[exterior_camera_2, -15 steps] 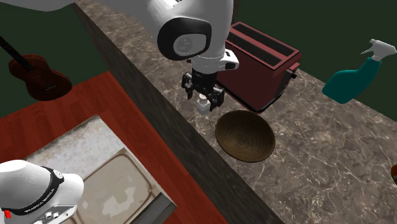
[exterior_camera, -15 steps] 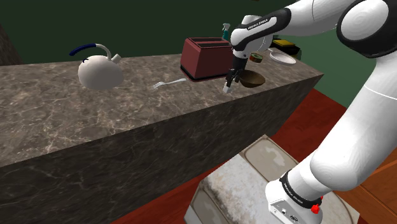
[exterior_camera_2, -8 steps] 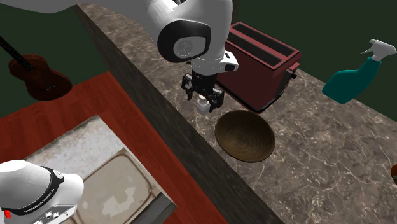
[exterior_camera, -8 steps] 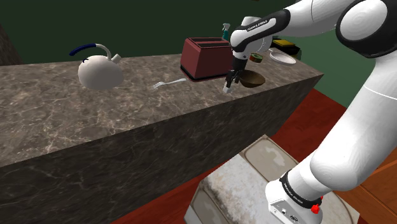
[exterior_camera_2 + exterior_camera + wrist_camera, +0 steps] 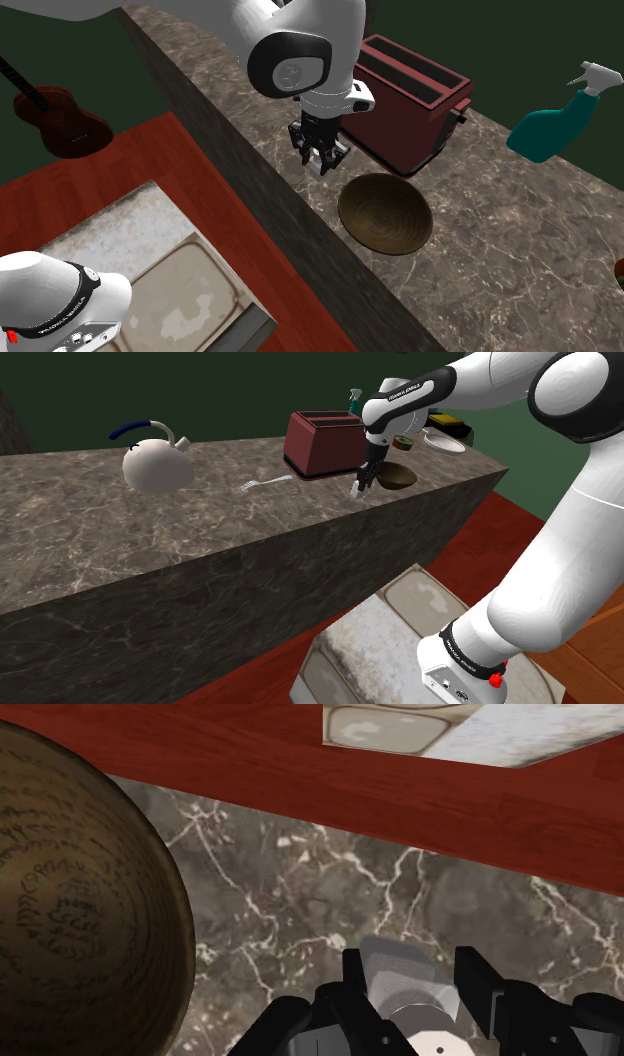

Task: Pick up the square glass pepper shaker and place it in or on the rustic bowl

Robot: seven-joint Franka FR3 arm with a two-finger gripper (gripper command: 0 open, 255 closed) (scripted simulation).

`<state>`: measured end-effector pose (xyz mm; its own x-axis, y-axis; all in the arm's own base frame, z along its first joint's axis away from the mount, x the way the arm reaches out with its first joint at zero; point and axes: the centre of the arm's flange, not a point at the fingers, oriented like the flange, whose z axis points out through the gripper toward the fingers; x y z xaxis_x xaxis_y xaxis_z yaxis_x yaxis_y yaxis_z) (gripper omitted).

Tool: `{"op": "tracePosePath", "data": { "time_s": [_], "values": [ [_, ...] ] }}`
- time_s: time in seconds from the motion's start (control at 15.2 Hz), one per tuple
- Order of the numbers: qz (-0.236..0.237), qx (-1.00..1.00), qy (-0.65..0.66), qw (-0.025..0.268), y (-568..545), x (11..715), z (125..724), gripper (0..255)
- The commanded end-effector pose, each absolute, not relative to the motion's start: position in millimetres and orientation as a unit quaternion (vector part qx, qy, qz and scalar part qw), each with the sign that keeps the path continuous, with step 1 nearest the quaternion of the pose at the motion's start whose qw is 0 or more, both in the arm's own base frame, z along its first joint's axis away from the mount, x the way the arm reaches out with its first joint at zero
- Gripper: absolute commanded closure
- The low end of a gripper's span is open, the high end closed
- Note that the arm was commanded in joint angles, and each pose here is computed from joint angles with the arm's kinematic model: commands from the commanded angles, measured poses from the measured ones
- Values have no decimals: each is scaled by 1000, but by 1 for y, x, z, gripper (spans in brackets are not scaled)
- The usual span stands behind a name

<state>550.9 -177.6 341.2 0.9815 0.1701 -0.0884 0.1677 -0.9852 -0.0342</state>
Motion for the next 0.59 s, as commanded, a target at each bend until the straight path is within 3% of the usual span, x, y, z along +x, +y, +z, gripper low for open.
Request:
{"op": "tracePosePath", "data": {
  "time_s": [0.0,0.53],
  "values": [
    [46,-995,-85,13,-178,551,341,255],
    [46,-995,-85,13,-178,551,378,255]
  ]
}}
